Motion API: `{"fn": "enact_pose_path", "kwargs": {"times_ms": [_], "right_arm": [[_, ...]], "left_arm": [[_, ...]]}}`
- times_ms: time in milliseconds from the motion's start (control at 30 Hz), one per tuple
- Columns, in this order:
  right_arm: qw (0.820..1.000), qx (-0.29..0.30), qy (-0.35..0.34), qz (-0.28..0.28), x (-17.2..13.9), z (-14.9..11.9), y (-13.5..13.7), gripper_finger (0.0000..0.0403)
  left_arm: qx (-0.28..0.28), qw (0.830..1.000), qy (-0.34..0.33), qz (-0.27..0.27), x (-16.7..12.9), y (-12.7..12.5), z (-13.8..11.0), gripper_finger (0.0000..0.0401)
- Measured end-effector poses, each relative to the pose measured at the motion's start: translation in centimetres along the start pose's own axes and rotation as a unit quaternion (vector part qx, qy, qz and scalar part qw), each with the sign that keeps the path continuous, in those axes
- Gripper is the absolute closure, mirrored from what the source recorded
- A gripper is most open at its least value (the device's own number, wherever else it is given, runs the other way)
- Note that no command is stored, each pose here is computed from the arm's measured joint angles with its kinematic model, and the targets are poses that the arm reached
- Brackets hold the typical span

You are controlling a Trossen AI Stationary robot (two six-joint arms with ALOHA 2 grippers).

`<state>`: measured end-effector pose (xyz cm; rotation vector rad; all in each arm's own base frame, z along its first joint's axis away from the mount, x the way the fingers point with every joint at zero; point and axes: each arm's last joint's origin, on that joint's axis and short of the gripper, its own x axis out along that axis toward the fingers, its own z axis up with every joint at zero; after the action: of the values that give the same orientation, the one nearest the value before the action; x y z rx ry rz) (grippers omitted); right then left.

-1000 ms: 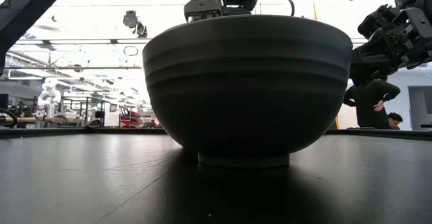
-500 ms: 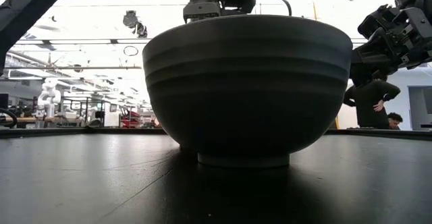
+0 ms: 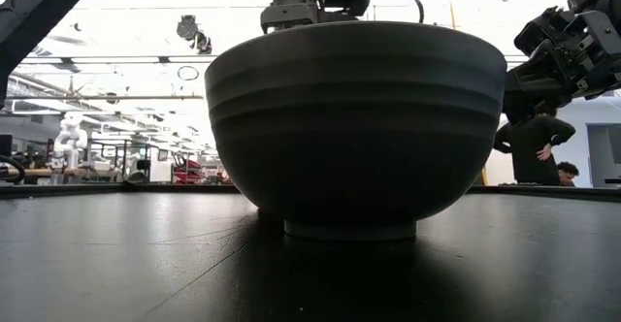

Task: Nest bowls inside each other
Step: Stack the left black bowl on top of the pink bowl

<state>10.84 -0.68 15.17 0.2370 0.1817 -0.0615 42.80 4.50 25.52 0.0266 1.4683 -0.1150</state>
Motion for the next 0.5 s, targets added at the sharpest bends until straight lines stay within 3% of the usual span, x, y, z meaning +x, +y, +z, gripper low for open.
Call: {"fn": "enact_pose_path", "kwargs": {"times_ms": [233,500], "right_arm": [[1.000,0.000,0.000,0.000,0.0,0.0,0.0,0.0248],[1.000,0.000,0.000,0.000,0.0,0.0,0.0,0.0248]], "left_arm": [[-0.004,1.000,-0.020,0.010,-0.7,-0.6,0.1,0.0221],[-0.005,0.999,-0.026,0.018,-1.2,-0.7,0.1,0.0185]]}}
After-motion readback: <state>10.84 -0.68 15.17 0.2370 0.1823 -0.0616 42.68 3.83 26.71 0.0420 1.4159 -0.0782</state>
